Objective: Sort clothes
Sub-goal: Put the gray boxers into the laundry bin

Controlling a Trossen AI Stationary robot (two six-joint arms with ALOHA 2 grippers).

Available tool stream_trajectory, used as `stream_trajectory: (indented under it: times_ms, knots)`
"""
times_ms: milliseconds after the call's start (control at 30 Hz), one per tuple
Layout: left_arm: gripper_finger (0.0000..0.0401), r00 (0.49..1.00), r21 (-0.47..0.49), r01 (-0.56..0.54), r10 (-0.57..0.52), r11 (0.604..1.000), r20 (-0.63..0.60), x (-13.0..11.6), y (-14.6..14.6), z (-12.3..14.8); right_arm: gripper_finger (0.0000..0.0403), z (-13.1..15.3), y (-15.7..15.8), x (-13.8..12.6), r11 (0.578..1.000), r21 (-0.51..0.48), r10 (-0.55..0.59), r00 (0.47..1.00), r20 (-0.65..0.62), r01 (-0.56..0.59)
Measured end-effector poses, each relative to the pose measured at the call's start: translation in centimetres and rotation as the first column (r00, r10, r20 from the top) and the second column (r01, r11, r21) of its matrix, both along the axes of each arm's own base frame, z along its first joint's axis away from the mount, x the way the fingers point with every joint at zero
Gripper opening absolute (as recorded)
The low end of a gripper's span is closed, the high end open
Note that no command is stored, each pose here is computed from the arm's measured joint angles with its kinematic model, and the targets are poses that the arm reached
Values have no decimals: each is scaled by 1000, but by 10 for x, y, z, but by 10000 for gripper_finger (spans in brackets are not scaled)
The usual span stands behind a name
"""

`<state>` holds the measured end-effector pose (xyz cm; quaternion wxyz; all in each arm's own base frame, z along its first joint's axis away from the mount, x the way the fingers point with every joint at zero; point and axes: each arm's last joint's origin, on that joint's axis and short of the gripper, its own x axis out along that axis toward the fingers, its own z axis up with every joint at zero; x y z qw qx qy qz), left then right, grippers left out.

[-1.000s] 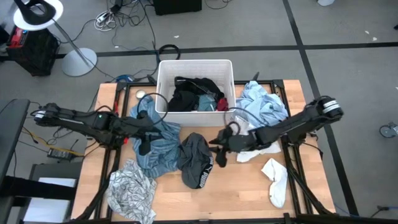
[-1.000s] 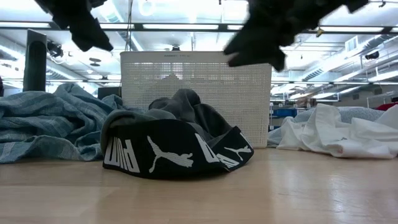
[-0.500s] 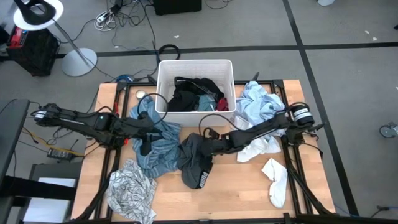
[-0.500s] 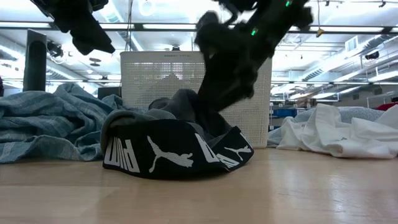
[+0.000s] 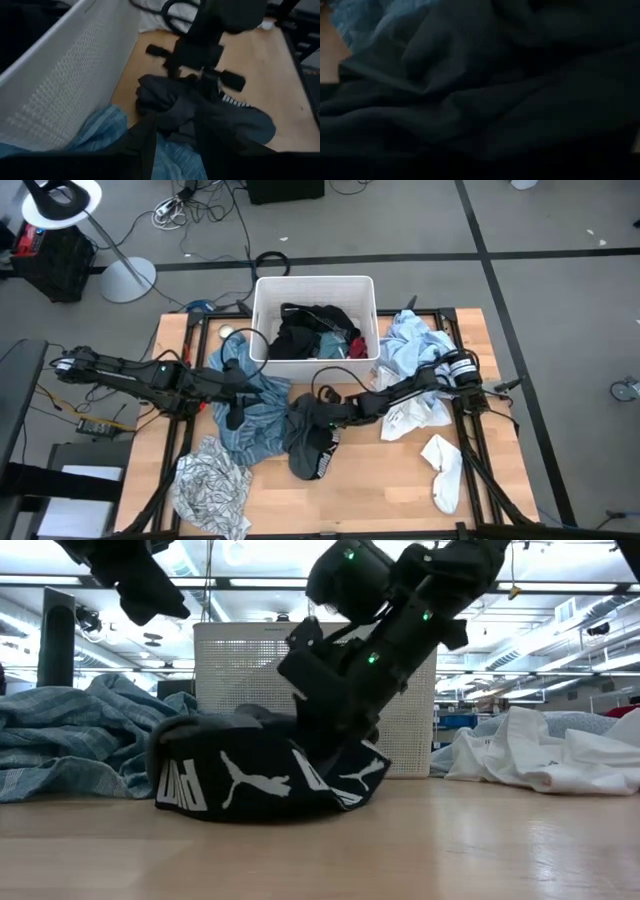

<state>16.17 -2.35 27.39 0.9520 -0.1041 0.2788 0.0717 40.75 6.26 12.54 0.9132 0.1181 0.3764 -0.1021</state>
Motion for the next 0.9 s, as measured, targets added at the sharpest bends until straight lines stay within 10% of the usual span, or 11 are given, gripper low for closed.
stream_trajectory:
  times_ms: [133,900]
  knots:
    - [137,999,38,22,-20,999,-44,-2,0,-3,20,25,4,-3,997,-46,63,997,54,-61]
    - [137,998,34,12,-9,999,-66,-1,0,-45,2,254,-33,-93,969,-197,-41,879,476,152]
